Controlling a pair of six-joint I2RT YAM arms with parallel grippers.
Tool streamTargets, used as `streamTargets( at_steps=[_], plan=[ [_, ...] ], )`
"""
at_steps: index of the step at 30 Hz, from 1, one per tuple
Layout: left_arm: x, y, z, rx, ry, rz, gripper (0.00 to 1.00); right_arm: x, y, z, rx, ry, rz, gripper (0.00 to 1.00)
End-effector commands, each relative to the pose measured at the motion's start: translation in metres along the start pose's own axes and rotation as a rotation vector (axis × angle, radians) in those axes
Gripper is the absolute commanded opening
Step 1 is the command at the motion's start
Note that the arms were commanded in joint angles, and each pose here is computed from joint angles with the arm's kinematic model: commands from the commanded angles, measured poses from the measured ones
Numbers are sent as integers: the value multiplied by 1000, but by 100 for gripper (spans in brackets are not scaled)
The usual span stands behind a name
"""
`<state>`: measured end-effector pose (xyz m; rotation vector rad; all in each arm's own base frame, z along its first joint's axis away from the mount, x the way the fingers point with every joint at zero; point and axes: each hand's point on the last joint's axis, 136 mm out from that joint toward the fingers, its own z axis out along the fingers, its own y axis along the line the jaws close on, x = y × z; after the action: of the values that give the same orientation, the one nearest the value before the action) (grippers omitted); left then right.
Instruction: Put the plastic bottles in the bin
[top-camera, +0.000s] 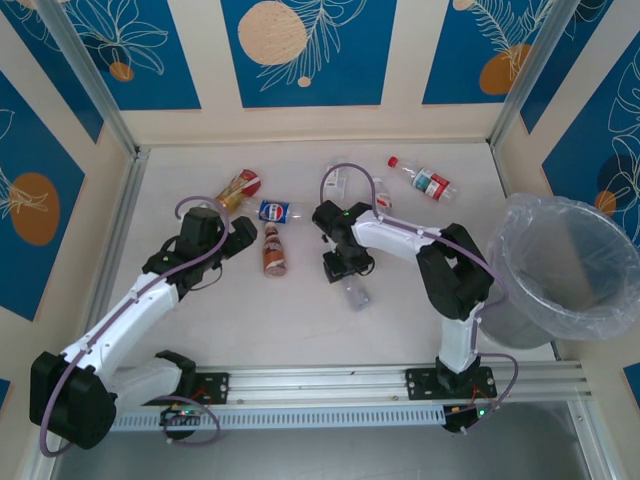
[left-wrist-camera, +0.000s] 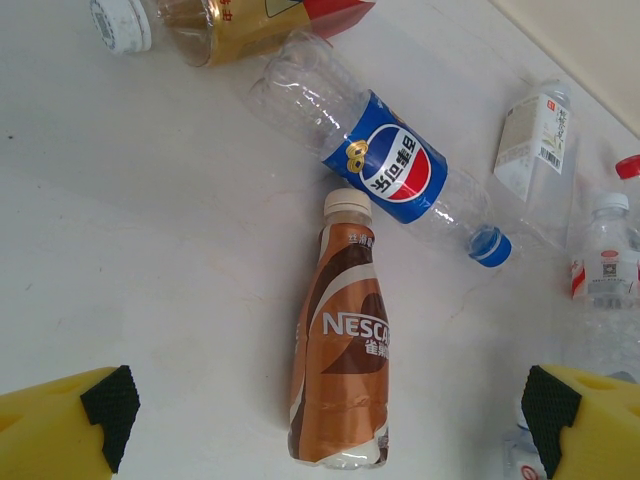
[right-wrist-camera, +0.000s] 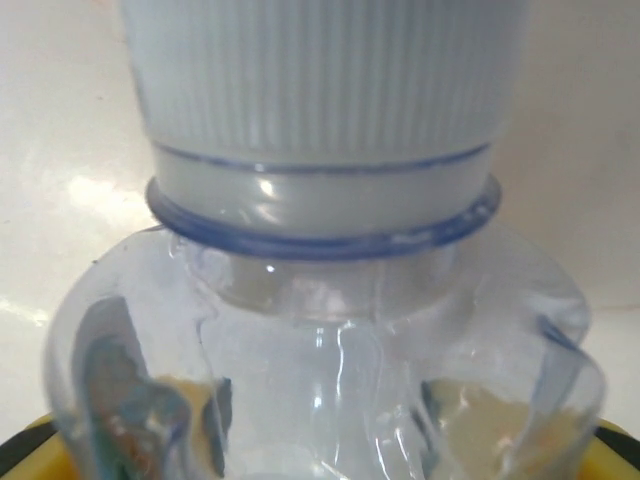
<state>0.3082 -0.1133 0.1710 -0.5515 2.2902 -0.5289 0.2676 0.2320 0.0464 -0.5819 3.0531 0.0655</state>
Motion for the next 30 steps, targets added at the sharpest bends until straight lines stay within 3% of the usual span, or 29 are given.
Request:
streamTargets(
  at_steps=[1,19,30],
  plan=[
    [3,-2,-1,0,19,12,100,-1,-3,-22,-31,-50,8,45],
    [12,-25,15,61,124,36,100,-14,-45,-105,-90,-337,88,42],
    [15,-34,25,89,161,25,100,-9,-73,-178,-211,-606,171,41]
  ],
)
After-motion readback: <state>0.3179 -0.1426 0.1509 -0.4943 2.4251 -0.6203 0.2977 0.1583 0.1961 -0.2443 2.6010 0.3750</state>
